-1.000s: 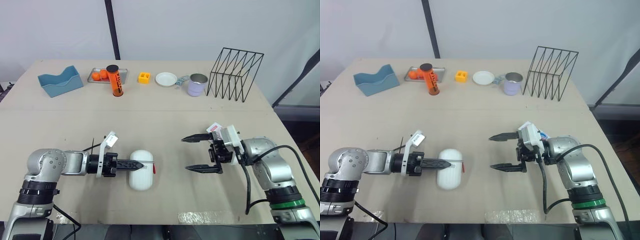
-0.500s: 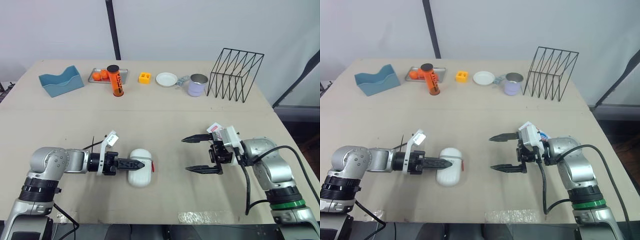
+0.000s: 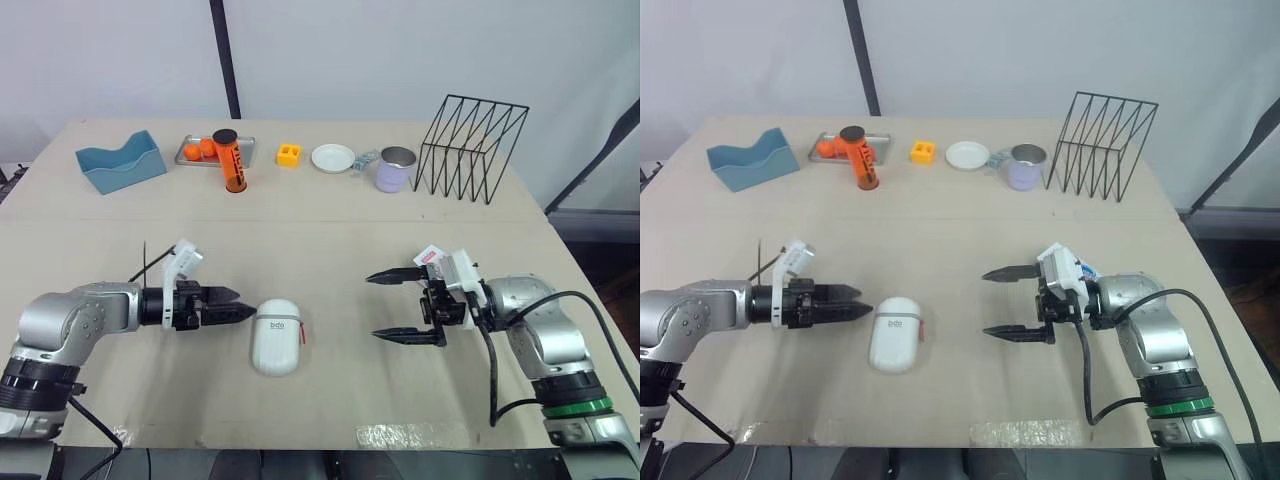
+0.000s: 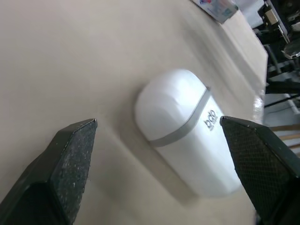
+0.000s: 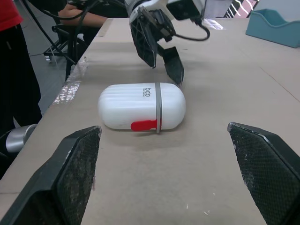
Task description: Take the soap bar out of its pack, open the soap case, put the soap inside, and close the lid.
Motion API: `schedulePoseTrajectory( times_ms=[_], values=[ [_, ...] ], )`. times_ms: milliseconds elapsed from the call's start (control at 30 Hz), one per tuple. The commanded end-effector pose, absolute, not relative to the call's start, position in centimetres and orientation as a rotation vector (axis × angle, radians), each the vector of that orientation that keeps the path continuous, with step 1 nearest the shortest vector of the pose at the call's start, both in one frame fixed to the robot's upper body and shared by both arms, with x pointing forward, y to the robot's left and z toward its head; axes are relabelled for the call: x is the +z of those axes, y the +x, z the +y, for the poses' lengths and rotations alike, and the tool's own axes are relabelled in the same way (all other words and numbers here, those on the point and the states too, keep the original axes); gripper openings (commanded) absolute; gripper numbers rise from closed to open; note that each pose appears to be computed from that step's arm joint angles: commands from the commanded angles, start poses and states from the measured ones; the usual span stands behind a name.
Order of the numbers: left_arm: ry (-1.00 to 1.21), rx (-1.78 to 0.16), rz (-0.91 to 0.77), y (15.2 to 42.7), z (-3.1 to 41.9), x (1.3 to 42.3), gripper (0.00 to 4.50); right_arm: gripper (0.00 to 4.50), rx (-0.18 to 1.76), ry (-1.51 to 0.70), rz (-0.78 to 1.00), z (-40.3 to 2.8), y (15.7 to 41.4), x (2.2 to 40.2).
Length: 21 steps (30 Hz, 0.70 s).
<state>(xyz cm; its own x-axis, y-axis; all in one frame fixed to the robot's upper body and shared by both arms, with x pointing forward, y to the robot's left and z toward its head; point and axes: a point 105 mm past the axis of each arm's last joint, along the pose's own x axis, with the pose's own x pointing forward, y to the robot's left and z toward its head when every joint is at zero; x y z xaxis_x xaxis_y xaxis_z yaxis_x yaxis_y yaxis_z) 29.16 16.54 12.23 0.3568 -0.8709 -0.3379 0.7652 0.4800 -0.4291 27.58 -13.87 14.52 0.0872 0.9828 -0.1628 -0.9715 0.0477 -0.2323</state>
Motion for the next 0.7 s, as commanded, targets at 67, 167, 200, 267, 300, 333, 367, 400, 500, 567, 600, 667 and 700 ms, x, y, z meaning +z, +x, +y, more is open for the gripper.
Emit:
schedulePoseTrajectory(
  times_ms=[67, 167, 200, 267, 300, 333, 367, 400, 500, 567, 600, 667, 700],
  values=[
    [0.065, -0.955, 0.240, 30.5, 18.2, 14.2, 4.48, 4.50, 1.350, -0.341, -0.042, -15.1, 28.3, 14.1],
    [0.140, -0.889, 0.156, 30.5, 18.8, 13.8, 4.48, 4.50, 1.293, -0.314, -0.040, -15.3, 28.3, 13.6],
    [0.154, -0.871, 0.142, 30.5, 19.0, 13.7, 4.48, 4.50, 1.279, -0.306, -0.041, -15.3, 28.2, 13.5],
    [0.188, -0.829, 0.106, 30.3, 19.5, 13.3, 4.48, 4.50, 1.237, -0.289, -0.045, -15.3, 28.1, 13.2],
    [0.192, -0.798, 0.089, 30.2, 19.8, 13.1, 4.48, 4.50, 1.207, -0.287, -0.047, -15.3, 28.0, 12.8],
    [0.198, -0.773, 0.080, 30.1, 20.0, 12.9, 4.48, 4.50, 1.182, -0.285, -0.051, -15.3, 27.9, 12.5],
    [0.207, -0.752, 0.075, 29.9, 20.2, 12.6, 4.48, 4.50, 1.151, -0.278, -0.057, -15.3, 27.9, 12.2],
    [0.206, -0.731, 0.075, 29.8, 20.3, 12.3, 4.48, 4.50, 1.121, -0.272, -0.060, -15.3, 27.9, 11.9],
    [0.217, -0.691, 0.073, 29.2, 20.5, 11.4, 4.48, 4.50, 1.064, -0.265, -0.061, -15.4, 27.7, 11.0],
    [0.213, -0.656, 0.071, 29.0, 20.5, 10.9, 4.48, 4.50, 1.023, -0.261, -0.071, -15.6, 27.7, 10.5],
    [0.217, -0.633, 0.068, 28.9, 20.6, 10.6, 4.48, 4.50, 0.995, -0.258, -0.080, -15.7, 27.8, 10.4],
    [0.221, -0.601, 0.059, 28.8, 20.5, 10.4, 4.48, 4.50, 0.956, -0.245, -0.096, -15.9, 27.9, 10.3],
    [0.211, -0.576, 0.052, 28.8, 20.5, 10.4, 4.48, 4.50, 0.942, -0.239, -0.103, -16.0, 27.9, 10.3]
  ],
)
